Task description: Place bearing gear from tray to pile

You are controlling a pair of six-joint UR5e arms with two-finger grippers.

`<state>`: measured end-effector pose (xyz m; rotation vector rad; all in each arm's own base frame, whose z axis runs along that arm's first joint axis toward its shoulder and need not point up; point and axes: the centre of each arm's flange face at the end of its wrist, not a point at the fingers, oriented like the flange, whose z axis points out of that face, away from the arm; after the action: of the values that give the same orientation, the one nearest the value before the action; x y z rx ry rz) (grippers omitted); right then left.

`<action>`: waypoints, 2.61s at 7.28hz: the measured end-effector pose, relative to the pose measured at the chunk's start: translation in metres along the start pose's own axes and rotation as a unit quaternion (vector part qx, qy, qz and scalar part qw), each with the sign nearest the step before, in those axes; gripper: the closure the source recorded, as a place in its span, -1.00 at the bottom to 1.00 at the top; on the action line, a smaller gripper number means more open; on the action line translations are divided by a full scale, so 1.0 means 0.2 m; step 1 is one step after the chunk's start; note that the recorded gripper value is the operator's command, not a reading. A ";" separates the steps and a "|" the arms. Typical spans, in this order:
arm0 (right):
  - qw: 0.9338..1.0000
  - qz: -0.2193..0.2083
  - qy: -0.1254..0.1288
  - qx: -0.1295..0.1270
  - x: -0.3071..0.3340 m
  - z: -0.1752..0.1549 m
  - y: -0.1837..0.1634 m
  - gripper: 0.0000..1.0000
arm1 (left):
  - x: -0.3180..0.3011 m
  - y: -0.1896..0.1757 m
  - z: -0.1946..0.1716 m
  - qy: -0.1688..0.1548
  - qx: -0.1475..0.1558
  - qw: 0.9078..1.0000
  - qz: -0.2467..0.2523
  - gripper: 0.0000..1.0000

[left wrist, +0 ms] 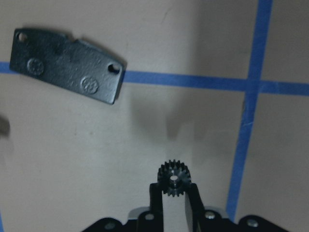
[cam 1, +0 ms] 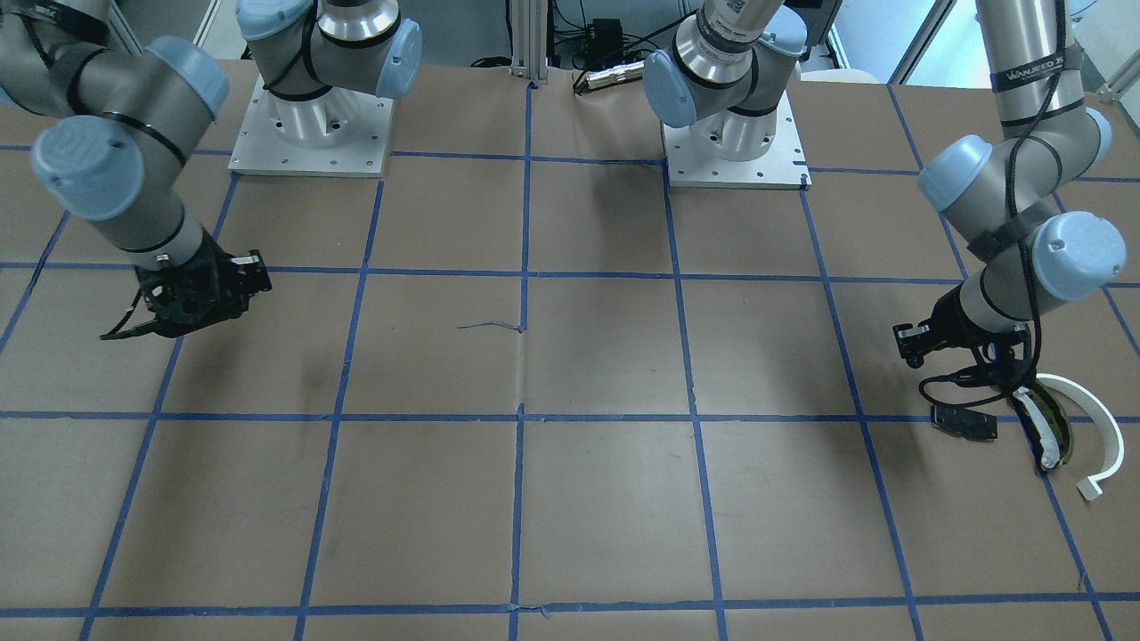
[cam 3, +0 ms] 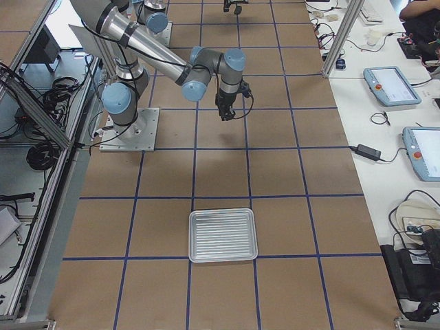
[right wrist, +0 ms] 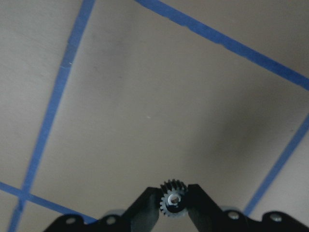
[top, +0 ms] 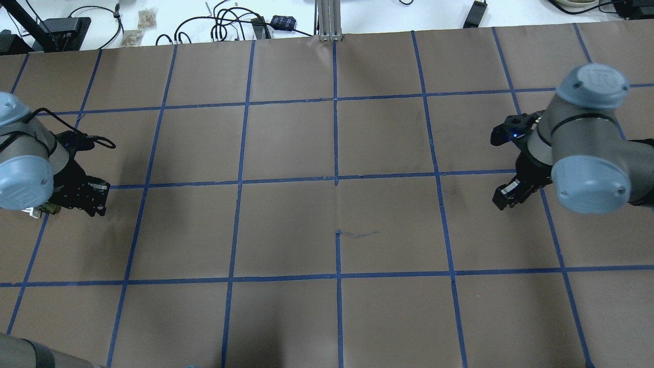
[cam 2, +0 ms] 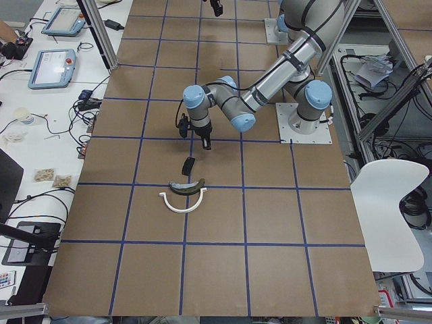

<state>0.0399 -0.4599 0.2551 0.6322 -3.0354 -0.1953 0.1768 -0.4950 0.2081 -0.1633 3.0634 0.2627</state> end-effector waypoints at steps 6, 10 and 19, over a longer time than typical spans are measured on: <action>0.979 0.194 -0.006 0.068 -1.21 0.13 -0.68 0.83 | -0.12 -0.02 -0.06 0.021 0.023 0.999 -0.025 -1.00; 0.975 0.213 -0.015 0.068 -1.44 0.20 -0.88 -1.00 | -0.07 -0.05 -0.20 0.019 0.029 0.999 -0.020 -1.00; 0.974 0.189 0.019 0.122 -0.64 -1.17 -0.12 -1.00 | 2.13 0.19 -0.31 0.070 0.077 0.994 -0.033 -1.00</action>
<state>0.1803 -0.4584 0.4821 0.0530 -3.0884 0.2022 -0.2528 -0.5110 0.2442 -0.2847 3.1916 0.0124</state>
